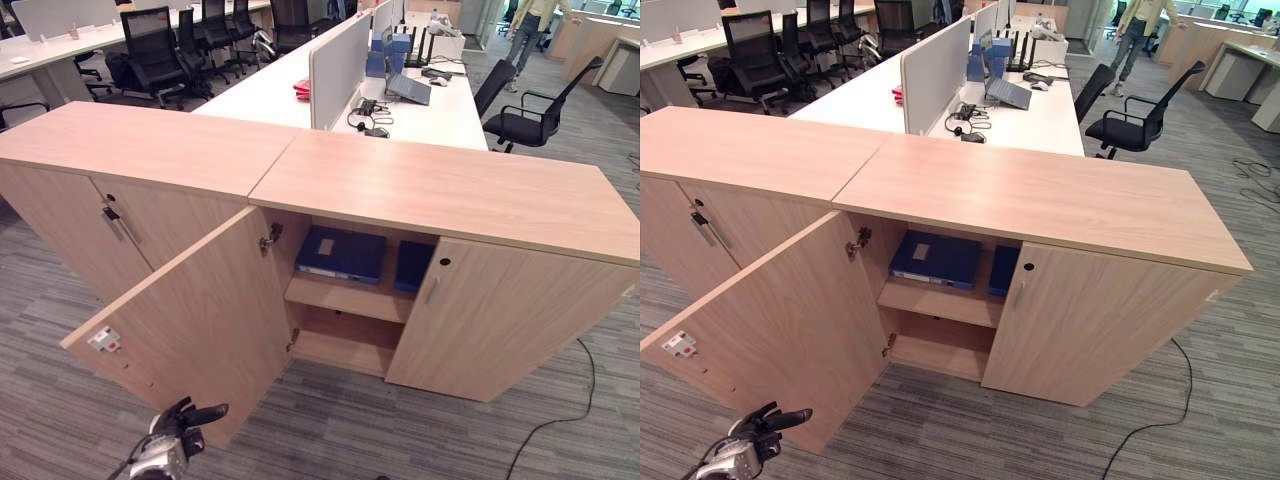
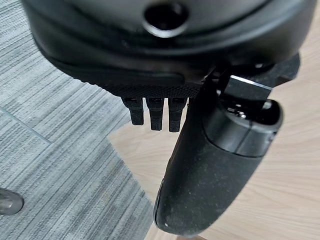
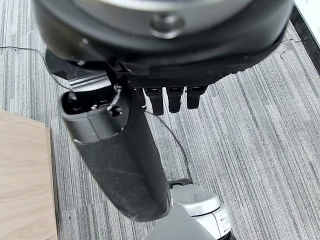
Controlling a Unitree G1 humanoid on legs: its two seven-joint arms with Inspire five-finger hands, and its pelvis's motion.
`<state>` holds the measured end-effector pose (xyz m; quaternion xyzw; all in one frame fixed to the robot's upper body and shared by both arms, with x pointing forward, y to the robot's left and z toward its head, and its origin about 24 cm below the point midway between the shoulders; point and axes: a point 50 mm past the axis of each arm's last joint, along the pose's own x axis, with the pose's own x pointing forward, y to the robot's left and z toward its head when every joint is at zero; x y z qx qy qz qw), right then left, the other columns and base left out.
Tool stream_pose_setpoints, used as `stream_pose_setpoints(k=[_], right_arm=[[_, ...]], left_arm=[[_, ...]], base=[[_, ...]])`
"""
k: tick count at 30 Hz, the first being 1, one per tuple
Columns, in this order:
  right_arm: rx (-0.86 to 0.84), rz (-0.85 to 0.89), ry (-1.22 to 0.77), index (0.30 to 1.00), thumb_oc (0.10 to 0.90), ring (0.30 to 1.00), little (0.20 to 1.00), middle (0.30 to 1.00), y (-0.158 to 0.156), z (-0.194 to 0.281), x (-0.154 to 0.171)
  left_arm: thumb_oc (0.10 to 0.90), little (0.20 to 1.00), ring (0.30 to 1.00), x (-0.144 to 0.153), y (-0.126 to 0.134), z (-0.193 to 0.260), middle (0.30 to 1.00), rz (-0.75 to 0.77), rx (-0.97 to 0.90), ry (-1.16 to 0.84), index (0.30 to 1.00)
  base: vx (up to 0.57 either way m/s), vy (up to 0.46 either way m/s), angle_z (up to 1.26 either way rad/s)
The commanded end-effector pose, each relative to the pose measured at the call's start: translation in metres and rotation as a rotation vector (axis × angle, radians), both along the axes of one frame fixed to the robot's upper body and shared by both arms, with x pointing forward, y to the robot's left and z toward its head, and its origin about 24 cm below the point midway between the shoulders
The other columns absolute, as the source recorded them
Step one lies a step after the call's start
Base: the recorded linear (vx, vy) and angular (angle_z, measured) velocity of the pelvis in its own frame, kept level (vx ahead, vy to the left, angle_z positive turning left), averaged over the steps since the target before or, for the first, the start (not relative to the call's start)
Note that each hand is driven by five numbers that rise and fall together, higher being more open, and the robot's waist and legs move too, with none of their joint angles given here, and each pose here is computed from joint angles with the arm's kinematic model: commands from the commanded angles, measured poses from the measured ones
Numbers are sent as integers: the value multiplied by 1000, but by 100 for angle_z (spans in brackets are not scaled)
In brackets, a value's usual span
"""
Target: Put the empty folder in the office cabinet
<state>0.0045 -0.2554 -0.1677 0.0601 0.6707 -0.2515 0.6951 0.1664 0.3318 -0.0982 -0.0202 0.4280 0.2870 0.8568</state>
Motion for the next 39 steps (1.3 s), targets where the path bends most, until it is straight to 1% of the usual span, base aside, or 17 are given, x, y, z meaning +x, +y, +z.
stream_pose_setpoints(k=[1,6,10,13,14,18,19,21,22,23,24,27,30,32,35,38,39], right_arm=[[-71,42,43,900,800,900,900,900,-27,9,-4],[-69,49,48,900,800,900,900,900,-28,9,-3],[-59,48,52,900,800,900,900,900,-27,9,-4],[-47,38,48,900,800,900,900,900,-25,8,-3],[-48,38,48,900,800,900,900,900,-25,8,-3],[-41,38,44,900,800,900,900,900,-23,8,-2],[-39,38,38,900,800,900,900,900,-23,8,1],[-37,37,34,900,800,900,900,900,-23,8,2],[-37,38,34,900,800,900,900,900,-23,8,2],[-38,38,22,900,800,900,900,900,-24,8,6],[-38,38,22,900,800,900,900,900,-24,8,6],[-31,31,15,900,800,900,900,900,-23,8,7],[-26,27,15,900,800,900,900,900,-23,8,6],[-23,27,15,900,800,900,900,900,-22,7,6],[-21,28,20,900,800,900,900,900,-22,7,4],[-20,30,20,900,800,900,900,900,-22,7,4],[-17,27,21,900,800,900,900,900,-21,7,3]], left_arm=[[800,900,900,46,38,51,900,51,117,-181,900],[800,900,900,60,41,64,900,95,98,-250,900],[800,900,900,47,34,48,900,101,46,-205,900],[800,900,900,18,21,19,900,123,-31,-104,900],[800,900,900,17,21,19,900,124,-31,-104,900],[800,900,900,-17,10,-5,900,162,-96,-6,900],[800,900,900,-37,7,-14,900,205,-127,43,900],[800,900,900,-53,5,-21,900,229,-148,84,900],[800,900,900,-53,5,-21,900,230,-148,84,900],[800,900,900,-71,5,-26,900,256,-163,130,900],[800,900,900,-71,5,-26,900,256,-163,130,900],[800,900,900,-99,10,-29,900,323,-177,185,900],[800,900,900,-109,14,-28,900,344,-170,204,900],[800,900,900,-110,17,-26,900,350,-163,205,900],[800,900,900,-105,36,-14,900,362,-104,176,900],[800,900,900,-103,43,-9,900,366,-83,166,900],[800,900,900,-98,54,0,900,368,-46,149,900]], base=[[9,7,-12],[3,4,-3],[-2,14,-5],[-11,32,-10],[-5,19,-4],[0,0,0],[0,0,0],[1,13,4],[-5,20,8],[-4,12,11],[-5,17,18],[2,10,9],[0,3,2],[0,4,3],[0,0,0],[0,0,0],[0,0,0]])
